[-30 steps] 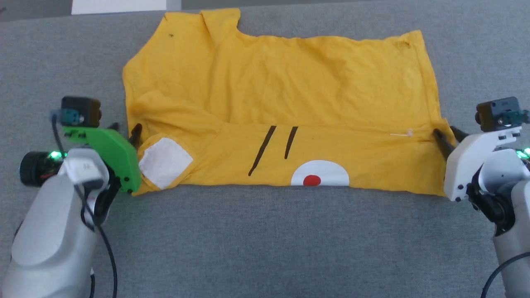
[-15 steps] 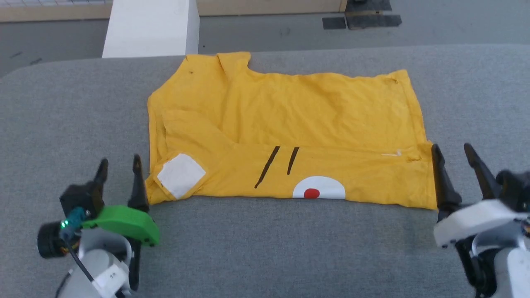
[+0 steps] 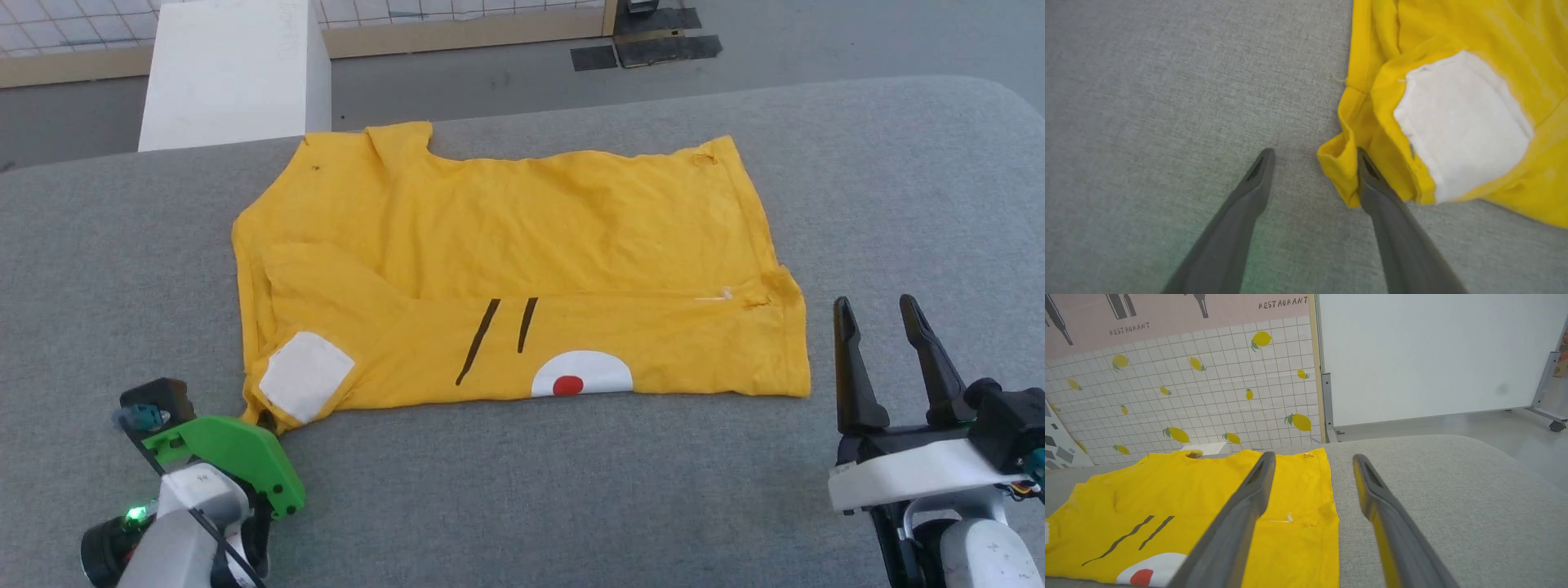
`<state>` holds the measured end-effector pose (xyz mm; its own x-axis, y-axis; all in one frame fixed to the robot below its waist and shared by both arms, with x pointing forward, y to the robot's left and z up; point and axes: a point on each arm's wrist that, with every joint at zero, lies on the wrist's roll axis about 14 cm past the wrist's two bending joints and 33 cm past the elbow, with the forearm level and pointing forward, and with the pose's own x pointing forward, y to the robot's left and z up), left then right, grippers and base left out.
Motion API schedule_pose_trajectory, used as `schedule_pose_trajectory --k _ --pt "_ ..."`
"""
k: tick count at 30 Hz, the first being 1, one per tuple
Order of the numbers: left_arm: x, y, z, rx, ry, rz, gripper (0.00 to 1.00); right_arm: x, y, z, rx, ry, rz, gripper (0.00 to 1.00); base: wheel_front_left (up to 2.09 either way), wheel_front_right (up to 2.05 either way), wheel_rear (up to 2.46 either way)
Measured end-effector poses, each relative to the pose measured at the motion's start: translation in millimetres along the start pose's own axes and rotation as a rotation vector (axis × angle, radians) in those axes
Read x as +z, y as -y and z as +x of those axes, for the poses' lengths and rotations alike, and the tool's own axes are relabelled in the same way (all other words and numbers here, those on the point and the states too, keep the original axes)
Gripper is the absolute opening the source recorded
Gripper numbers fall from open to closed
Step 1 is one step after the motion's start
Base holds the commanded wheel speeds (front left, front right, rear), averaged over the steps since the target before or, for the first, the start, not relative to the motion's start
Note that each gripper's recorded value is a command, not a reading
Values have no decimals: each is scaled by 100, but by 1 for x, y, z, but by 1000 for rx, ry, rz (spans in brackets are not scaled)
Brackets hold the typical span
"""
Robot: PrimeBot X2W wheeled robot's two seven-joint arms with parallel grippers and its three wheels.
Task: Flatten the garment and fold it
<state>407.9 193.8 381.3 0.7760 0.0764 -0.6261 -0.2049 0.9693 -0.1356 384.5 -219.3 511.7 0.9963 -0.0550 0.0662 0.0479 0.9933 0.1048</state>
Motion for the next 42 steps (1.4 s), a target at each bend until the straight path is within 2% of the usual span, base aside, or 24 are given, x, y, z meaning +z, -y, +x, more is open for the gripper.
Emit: schedule_pose_trajectory --k 1,2,7,11,14,19,25,26,27,28,29,32,37,42 --pt "-1 4 0 -20 -23 -5 20 0 1 -1 -4 1 -1 100 0 0 0" --pt "-1 7 0 -37 -35 -1 0 1 2 -1 -6 1 -2 100 0 0 0" --pt "3 20 -4 -88 -26 9 0 -1 1 2 -1 -3 -12 100 0 0 0" --pt "4 18 -6 -90 -6 8 0 -5 0 16 1 -17 -18 100 0 0 0" --pt "4 15 -8 -85 3 3 0 -36 11 23 -36 -178 15 100 0 0 0" --pt "2 10 -11 -83 9 -3 0 -112 16 8 -66 -617 71 100 0 0 0" --pt "0 6 -11 -76 25 -21 0 -139 8 -3 -34 -886 18 100 0 0 0" --pt "0 5 -11 -75 27 -21 0 -140 7 -4 -30 -913 14 47 0 0 0" --pt "1 5 -11 -76 37 -21 0 -139 7 -5 -28 -932 8 34 0 0 0" --pt "1 4 -11 -76 42 -21 0 -138 7 -5 -29 -942 4 5 0 0 0" --pt "2 4 -12 -76 53 -21 0 -135 7 -4 -29 -943 2 0 0 0 0" --pt "13 2 -14 -70 119 -4 0 -126 7 -6 -31 -913 1 0 0 0 0" --pt "33 -3 -23 -56 222 26 0 -92 5 2 -19 -757 -1 0 0 0 0" --pt "41 -13 -45 -26 264 62 0 -69 8 -13 -25 -678 -5 0 0 0 0"
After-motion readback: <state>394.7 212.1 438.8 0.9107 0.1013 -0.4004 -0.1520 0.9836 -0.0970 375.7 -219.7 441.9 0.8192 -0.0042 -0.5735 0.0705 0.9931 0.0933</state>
